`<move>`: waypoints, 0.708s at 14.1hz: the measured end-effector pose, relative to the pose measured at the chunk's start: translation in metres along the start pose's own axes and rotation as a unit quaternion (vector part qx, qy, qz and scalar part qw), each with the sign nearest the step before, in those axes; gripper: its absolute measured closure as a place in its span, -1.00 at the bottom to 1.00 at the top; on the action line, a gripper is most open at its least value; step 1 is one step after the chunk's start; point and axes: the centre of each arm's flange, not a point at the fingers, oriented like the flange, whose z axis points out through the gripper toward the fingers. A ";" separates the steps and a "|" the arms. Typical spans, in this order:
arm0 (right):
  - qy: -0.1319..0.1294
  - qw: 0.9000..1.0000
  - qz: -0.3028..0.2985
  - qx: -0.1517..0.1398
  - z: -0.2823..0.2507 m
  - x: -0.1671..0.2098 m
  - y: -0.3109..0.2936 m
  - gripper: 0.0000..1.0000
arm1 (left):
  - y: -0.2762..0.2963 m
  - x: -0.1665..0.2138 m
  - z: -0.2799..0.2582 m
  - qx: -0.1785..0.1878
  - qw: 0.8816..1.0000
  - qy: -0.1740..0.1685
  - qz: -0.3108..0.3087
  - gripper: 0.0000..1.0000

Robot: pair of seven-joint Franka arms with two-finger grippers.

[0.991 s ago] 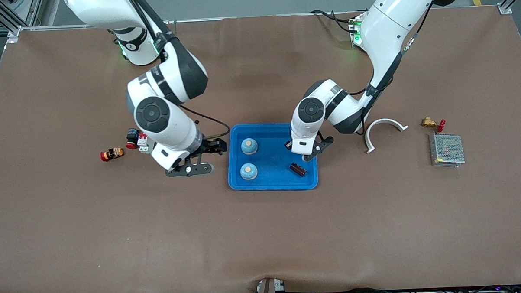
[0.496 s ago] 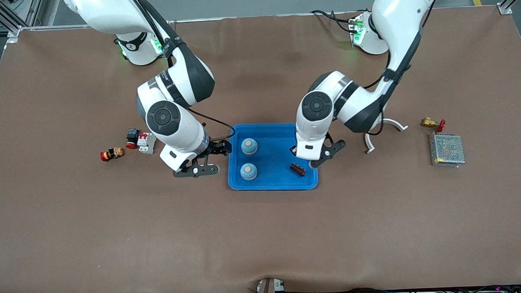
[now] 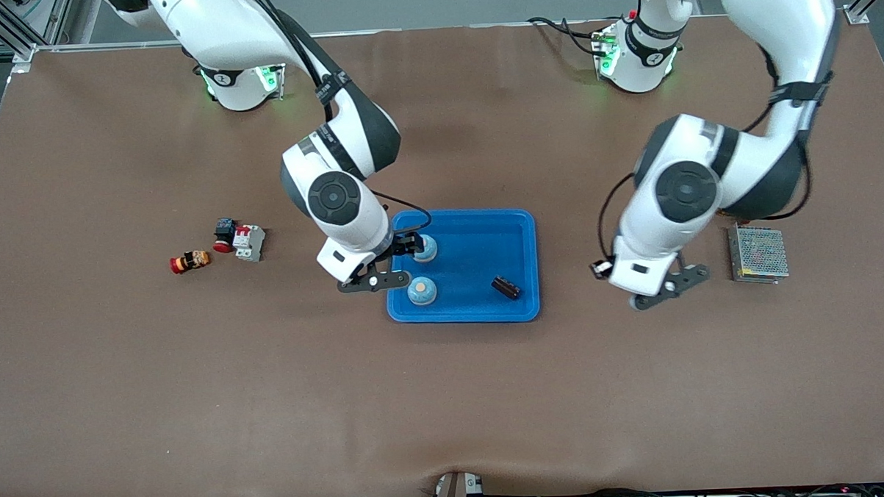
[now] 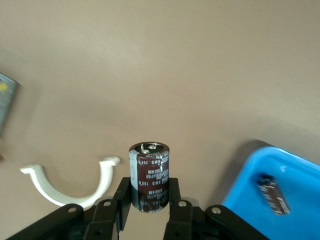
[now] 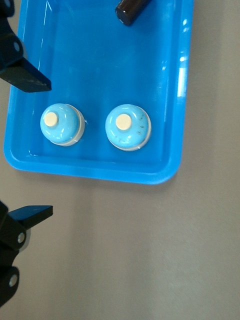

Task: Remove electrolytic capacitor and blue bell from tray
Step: 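Grasp the brown capacitor with the left gripper while the right gripper lowers, then carry the capacitor beside the white bracket with the left gripper and release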

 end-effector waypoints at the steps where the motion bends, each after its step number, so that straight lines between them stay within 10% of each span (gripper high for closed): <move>1: -0.001 1.000 0.002 -0.001 0.002 -0.003 -0.005 -1.00 | -0.018 0.013 0.003 0.002 1.000 -0.006 0.012 0.32; 10: 0.013 1.000 0.019 0.003 0.047 -0.040 -0.061 -1.00 | -0.157 0.076 0.073 0.008 0.995 -0.074 0.065 0.32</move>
